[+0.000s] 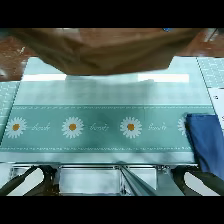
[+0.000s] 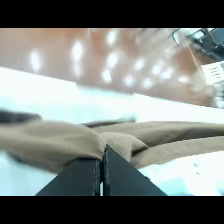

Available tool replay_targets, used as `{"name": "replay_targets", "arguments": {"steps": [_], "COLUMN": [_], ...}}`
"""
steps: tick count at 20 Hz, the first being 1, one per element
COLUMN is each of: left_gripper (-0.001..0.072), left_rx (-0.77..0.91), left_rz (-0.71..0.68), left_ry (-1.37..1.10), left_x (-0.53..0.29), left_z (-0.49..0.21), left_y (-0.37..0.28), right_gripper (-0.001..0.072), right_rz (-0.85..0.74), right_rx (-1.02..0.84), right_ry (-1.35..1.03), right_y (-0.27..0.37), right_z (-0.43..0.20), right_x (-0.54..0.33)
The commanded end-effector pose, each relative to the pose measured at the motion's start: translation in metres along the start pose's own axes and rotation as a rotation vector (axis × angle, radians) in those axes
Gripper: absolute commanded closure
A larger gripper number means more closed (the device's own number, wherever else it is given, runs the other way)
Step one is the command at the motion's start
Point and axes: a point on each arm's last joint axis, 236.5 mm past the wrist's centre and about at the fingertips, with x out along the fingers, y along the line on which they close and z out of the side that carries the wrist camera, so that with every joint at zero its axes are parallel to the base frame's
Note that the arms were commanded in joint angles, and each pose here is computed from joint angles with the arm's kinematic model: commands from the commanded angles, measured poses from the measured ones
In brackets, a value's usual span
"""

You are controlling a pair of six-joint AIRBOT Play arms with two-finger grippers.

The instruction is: Fold the shirts.

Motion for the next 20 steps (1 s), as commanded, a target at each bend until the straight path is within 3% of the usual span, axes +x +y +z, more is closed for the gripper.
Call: {"name": "replay_targets", "arguments": {"steps": [1,4,6,10,12,20], "left_gripper": [0.0690,0.0690,0.0690,0.0690,0.0690,0.0689], "left_rx": [0.317,0.463,0.513,0.585,0.556,0.241], "left_rz": [0.183,0.487,0.609,0.534,0.536,0.606], "left_ry": [-0.194,-0.330,-0.398,-0.406,-0.356,0.125], "left_x": [-0.085,-0.164,-0.207,-0.230,-0.226,-0.066], "left_z": [0.049,0.049,0.038,0.010,0.004,-0.073], "left_y": [-0.087,-0.107,-0.125,-0.162,-0.149,0.047], "right_gripper": [0.0688,0.0688,0.0688,0.0688,0.0688,0.0688], "right_rz": [-0.157,-0.312,-0.381,-0.397,-0.386,-0.218], "right_rx": [-0.152,-0.190,-0.179,-0.147,-0.126,0.088], "right_ry": [-0.229,-0.333,-0.355,-0.293,-0.222,0.107], "right_y": [0.034,0.039,0.041,0.045,0.040,-0.032], "right_z": [0.039,0.028,0.013,-0.019,-0.032,-0.107], "right_x": [-0.119,-0.194,-0.228,-0.244,-0.230,-0.038]}}
